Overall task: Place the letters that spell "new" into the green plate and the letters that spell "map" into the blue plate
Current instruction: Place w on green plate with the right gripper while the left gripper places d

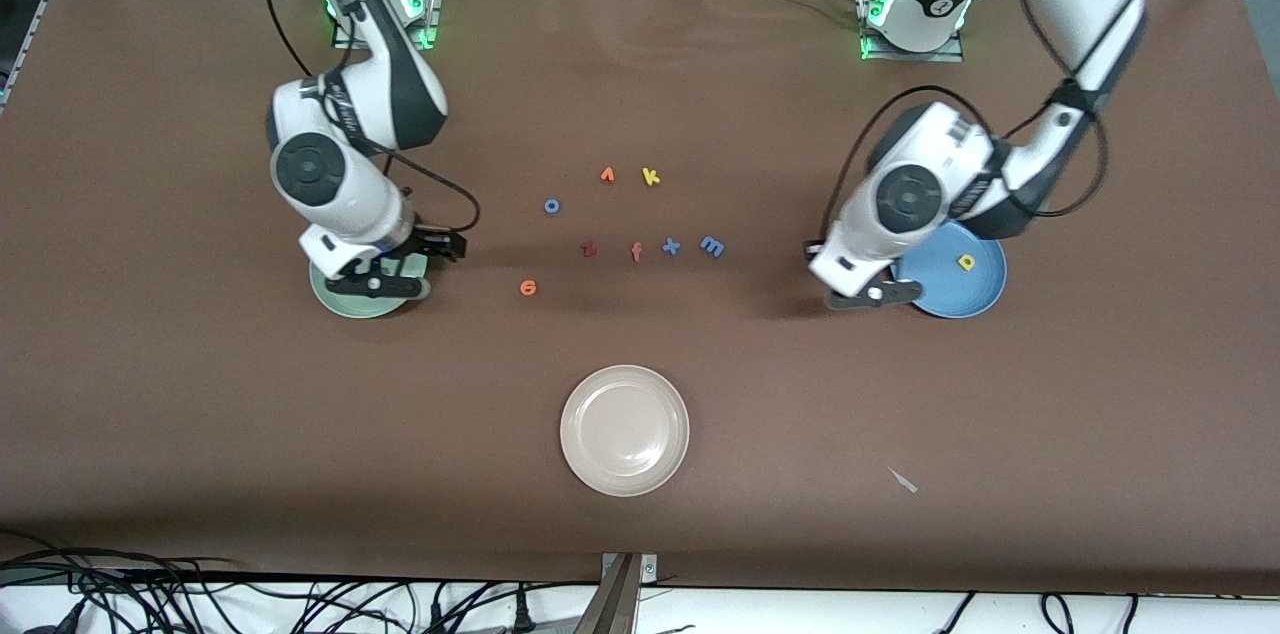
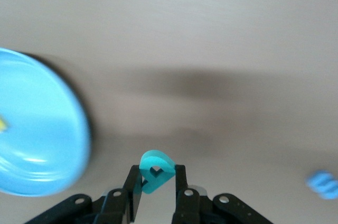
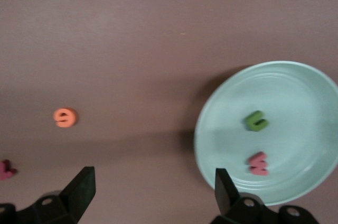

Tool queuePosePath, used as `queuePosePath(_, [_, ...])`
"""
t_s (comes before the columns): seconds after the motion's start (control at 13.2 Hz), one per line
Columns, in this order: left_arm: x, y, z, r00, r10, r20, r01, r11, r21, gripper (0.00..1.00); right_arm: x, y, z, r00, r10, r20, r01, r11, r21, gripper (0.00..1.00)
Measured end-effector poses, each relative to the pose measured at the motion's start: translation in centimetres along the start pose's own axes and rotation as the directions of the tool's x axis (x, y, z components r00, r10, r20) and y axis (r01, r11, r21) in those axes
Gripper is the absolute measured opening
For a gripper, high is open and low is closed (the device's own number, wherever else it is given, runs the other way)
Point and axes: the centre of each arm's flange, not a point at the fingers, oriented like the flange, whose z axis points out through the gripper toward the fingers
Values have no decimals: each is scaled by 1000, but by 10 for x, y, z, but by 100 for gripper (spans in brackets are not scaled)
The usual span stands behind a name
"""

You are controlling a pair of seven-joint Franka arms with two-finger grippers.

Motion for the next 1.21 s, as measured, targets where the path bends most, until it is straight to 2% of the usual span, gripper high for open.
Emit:
queuePosePath(0.23, [22,-79,13,996,70,54,-70,997,-14,30,6,-60,21,1000,11,-29,-11,1000,6,97])
queuePosePath(0.38, [27,-119,29,991,99,88,-97,995,-33,30,7,-84,46,998,-3,-62,4,1000,17,74])
queuePosePath(0.46, [28,-135,39,988,112,105,-108,993,-44,30,8,-89,58,998,-6,-69,8,1000,18,74])
queuePosePath(0.61, [31,-150,60,983,129,129,-123,991,-51,30,6,-97,74,997,14,-78,-12,1000,23,60])
queuePosePath(0.91, [34,-153,81,980,135,148,-126,990,-71,34,-3,-114,98,996,14,-87,-12,1000,25,61])
queuePosePath(1.21, [39,-144,57,986,129,104,-122,990,-68,75,-7,-118,115,997,17,-74,-16,1000,13,60])
